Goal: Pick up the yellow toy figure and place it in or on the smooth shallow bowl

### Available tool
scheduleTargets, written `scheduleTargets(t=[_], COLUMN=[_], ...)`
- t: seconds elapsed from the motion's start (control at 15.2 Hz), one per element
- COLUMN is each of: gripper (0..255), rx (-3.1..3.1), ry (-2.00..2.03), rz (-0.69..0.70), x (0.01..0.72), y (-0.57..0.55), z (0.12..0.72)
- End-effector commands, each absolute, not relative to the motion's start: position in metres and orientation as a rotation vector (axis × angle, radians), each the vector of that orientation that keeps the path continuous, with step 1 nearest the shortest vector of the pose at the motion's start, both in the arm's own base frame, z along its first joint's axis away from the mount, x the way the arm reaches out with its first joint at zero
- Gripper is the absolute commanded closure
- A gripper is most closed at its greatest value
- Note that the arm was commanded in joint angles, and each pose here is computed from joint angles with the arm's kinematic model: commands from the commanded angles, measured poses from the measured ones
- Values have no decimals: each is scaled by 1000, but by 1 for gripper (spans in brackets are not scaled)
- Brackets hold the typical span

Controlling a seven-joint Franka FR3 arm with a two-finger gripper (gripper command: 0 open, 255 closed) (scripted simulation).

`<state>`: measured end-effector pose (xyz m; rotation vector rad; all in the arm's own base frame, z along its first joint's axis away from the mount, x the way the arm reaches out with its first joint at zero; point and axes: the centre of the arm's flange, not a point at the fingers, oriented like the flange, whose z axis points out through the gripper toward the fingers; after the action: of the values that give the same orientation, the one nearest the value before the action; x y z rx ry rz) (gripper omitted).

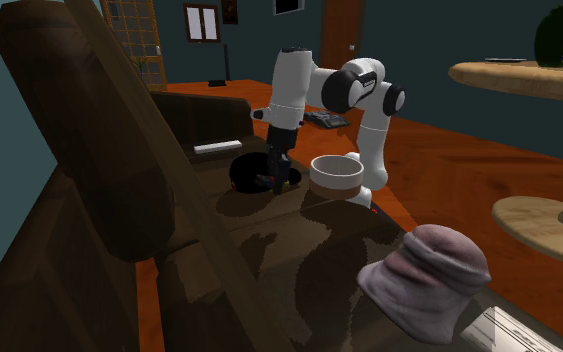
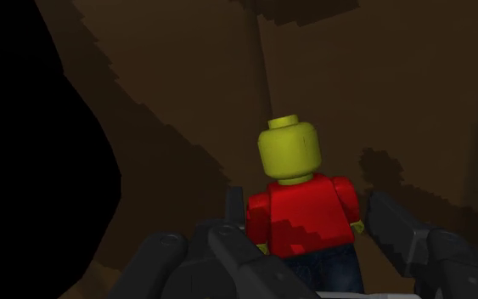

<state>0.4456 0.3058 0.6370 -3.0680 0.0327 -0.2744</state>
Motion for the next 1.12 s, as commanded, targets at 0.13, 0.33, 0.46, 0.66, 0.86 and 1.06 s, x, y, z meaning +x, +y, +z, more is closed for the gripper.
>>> scheduleTargets(t=[0.13, 0.33, 0.46, 0.66, 0.86, 1.06], gripper=[255, 255, 255, 255, 255, 255], rx=[-3068, -3068, -3068, -3068, -3068, -3068], ry=[32, 32, 32, 32, 32, 32], rz=[-274, -274, -274, -274, -274, -274], x=[445, 445, 445, 445, 445, 421], y=[306, 306, 306, 306, 306, 295], z=[658, 674, 684, 700, 716, 720])
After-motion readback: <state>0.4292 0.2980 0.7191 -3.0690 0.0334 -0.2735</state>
